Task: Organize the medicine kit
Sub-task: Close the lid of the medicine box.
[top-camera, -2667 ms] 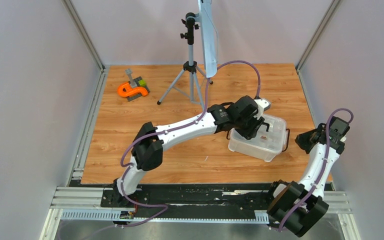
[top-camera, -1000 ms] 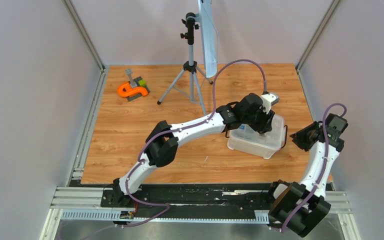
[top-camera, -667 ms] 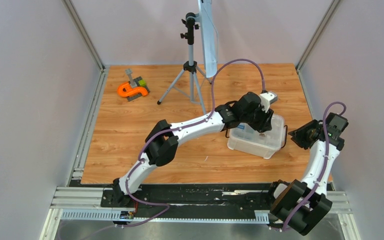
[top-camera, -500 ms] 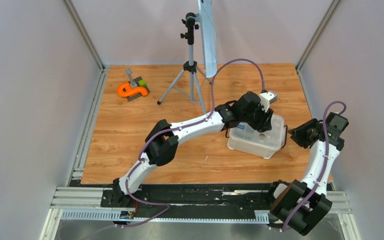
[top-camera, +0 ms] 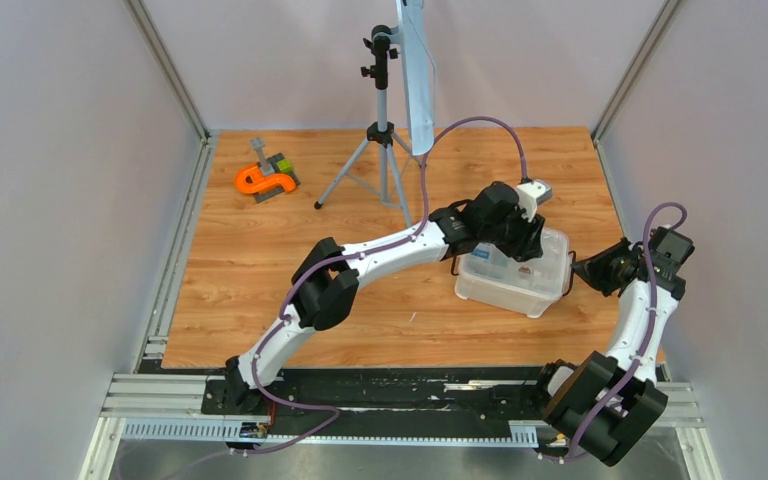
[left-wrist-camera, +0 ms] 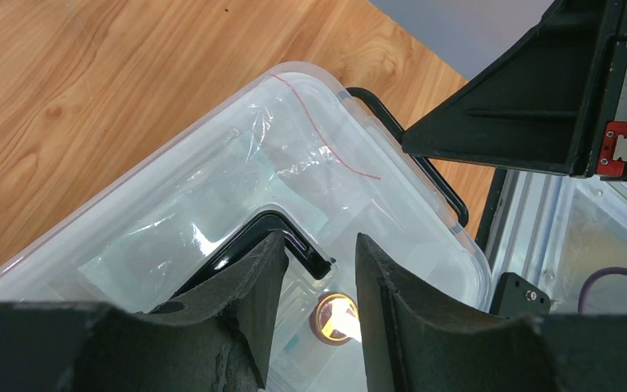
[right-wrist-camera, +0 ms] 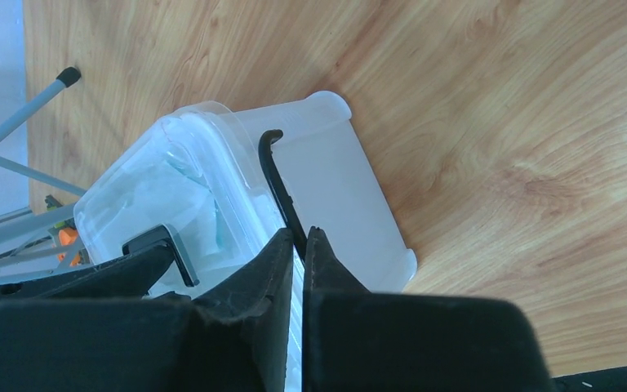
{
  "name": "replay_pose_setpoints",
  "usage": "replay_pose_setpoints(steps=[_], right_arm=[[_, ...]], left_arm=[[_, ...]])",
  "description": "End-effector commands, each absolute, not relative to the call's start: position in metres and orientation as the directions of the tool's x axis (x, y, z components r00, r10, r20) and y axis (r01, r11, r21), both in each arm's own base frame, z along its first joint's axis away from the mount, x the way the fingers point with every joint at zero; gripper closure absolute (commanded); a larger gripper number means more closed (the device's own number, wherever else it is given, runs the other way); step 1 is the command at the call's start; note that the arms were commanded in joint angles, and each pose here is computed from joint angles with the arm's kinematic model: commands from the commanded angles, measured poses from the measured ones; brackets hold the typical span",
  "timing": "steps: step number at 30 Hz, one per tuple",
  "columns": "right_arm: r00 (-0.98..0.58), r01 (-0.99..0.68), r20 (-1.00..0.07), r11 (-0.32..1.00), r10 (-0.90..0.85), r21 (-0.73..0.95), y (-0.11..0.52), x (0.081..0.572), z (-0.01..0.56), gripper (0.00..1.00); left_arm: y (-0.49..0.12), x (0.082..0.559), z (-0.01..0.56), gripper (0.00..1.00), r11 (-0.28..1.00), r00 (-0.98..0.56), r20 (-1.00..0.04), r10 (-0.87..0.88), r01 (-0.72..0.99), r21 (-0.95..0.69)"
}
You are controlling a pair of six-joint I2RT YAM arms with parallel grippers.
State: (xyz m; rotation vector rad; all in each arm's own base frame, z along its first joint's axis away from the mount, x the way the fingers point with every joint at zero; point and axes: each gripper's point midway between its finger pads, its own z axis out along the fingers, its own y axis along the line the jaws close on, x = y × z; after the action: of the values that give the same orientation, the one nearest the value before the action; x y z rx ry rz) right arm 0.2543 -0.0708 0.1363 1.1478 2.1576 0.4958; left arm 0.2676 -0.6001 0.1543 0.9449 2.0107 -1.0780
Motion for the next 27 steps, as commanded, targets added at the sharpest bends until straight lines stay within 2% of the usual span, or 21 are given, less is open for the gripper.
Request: replay_pose_setpoints(steps=[1, 13, 20, 27], right_arm=[[-0.436, 0.533, -0.387, 0.58, 0.813, 0.616, -0.065, 0.259, 0.145, 0.95], [-0.491, 0.446, -0.407, 0.624, 0.77, 0.642, -0.043, 0.262, 0.158, 0.99], [-0.553, 0.392, -0.366, 0.621, 0.749, 0.678, -0.021, 0.264, 0.158, 1.0], [-0.585, 0.319, -0.393, 0.647, 0.709, 0.693, -0.003, 0.274, 0.172, 1.0]], left_arm=[[-0.532, 0.226, -0.011, 0.52, 0.58, -0.678, -0.451, 0.581, 0.733, -0.355], [-0.535, 0.22, -0.025, 0.52, 0.579, -0.695, -0.417, 0.586, 0.719, -0.385], [-0.536, 0.217, -0.033, 0.53, 0.577, -0.704, -0.4, 0.586, 0.71, -0.403], [-0.537, 0.215, -0.037, 0.53, 0.577, -0.709, -0.392, 0.586, 0.705, -0.412]])
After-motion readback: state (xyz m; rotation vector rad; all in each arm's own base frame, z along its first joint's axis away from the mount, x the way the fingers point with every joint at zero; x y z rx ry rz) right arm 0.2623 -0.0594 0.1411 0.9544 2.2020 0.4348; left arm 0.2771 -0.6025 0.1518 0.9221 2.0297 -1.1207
